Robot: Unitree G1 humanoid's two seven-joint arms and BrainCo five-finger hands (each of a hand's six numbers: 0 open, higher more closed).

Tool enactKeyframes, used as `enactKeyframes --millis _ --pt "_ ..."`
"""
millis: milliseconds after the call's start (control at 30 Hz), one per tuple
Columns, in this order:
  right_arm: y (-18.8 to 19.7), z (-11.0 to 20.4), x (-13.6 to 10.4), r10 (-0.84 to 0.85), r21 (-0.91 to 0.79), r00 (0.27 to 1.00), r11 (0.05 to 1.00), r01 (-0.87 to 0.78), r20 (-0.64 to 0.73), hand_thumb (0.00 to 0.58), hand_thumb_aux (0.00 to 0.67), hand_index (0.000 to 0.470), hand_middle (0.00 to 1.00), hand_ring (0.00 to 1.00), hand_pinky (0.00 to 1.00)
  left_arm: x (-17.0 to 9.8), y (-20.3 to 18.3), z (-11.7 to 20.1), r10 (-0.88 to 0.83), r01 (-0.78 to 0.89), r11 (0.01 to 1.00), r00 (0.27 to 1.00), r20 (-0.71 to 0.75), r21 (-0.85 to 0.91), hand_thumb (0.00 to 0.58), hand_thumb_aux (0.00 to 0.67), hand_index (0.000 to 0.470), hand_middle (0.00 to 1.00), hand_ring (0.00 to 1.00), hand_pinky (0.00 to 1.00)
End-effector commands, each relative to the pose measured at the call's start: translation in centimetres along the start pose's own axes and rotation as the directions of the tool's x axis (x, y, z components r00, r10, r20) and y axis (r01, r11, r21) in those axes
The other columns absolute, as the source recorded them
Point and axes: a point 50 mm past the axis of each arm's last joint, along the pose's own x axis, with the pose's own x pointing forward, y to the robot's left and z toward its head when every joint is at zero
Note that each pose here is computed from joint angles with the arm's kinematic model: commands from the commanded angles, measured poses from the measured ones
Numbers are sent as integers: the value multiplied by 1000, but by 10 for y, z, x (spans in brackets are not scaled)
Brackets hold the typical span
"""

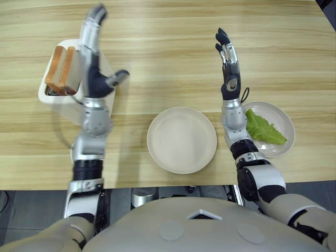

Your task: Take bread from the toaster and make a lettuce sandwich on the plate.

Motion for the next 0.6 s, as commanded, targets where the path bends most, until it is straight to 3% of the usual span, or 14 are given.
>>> enactKeyframes --millis 33,267,600 --pt "2 -1 3 3 11 1000 1000 -3 -8 0 0 0 0 0 0 -8 25 -26 -88 133 966 976 -199 224 0 0 0 0 0 0" --pt "3 -2 3 4 13 1000 1000 -4 -10 0 0 0 0 0 0 -41 56 -80 -116 347 870 833 -541 349 0 0 0 0 0 0" --pt "2 -2 3 5 8 1000 1000 -5 -11 0 0 0 0 0 0 -63 59 -109 -93 432 837 716 -692 335 0 0 0 0 0 0"
